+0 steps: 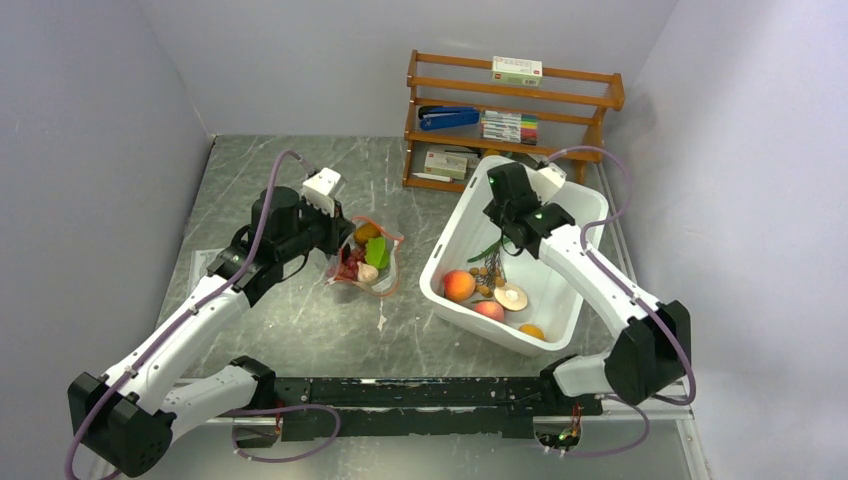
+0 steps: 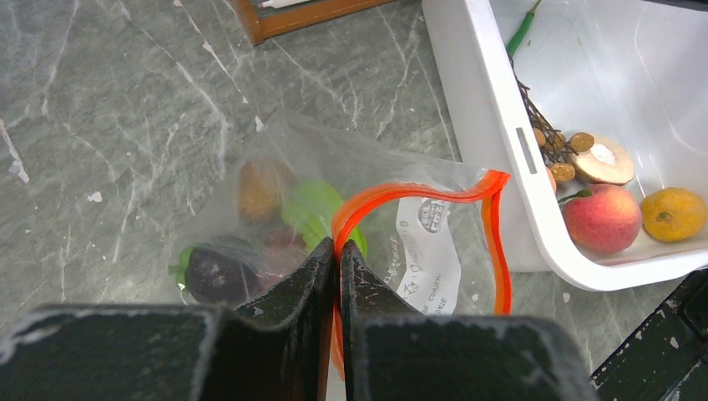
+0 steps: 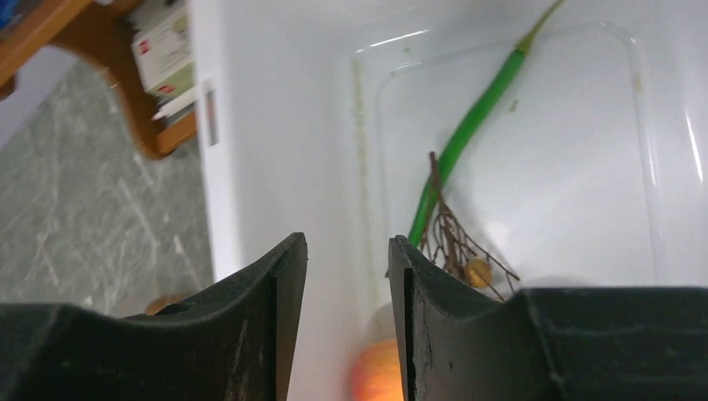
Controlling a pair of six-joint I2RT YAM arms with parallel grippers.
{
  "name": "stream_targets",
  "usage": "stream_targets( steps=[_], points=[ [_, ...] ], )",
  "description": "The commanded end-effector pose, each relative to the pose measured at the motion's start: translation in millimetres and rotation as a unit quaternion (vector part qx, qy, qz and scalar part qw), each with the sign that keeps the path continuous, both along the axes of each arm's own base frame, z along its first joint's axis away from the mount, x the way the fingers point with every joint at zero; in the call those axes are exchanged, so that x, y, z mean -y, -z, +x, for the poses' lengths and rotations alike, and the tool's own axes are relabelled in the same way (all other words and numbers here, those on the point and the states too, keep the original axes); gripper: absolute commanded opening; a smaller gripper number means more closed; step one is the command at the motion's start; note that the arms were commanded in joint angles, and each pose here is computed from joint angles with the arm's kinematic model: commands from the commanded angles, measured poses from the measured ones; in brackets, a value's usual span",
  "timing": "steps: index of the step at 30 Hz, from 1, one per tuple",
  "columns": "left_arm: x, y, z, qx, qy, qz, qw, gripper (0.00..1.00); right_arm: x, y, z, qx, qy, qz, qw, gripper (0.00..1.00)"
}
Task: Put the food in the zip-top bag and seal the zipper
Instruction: Pick up the fake vegetable from the bin.
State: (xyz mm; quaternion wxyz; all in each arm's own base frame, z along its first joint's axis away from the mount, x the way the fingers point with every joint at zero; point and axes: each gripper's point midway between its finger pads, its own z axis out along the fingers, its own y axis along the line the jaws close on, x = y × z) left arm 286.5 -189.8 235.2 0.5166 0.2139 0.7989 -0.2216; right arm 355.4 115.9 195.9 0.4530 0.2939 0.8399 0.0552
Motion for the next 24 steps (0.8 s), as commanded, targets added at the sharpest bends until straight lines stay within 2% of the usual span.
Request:
stream_targets(
  steps=[1, 8, 16, 24],
  points=[
    [-2, -4, 6, 0.014, -0.004, 0.003, 1.000, 0.07, 24, 23, 0, -0.036, 0.074, 0.033, 0.996, 0.42],
    [-2, -6, 4, 0.017, -0.003, -0.002, 1.000, 0.07, 73, 73, 8, -0.075, 0.179, 0.049, 0.980, 0.43],
    [-2, -7, 3, 0.017, -0.002, 0.000, 1.000, 0.07, 72, 106, 31, -0.119, 0.224, 0.080, 0.964, 0.38],
    [-1, -10, 2, 0.021, 0.001, -0.006, 1.000, 0.07, 70, 137, 24, -0.156, 0.276, 0.108, 0.942, 0.38]
  ],
)
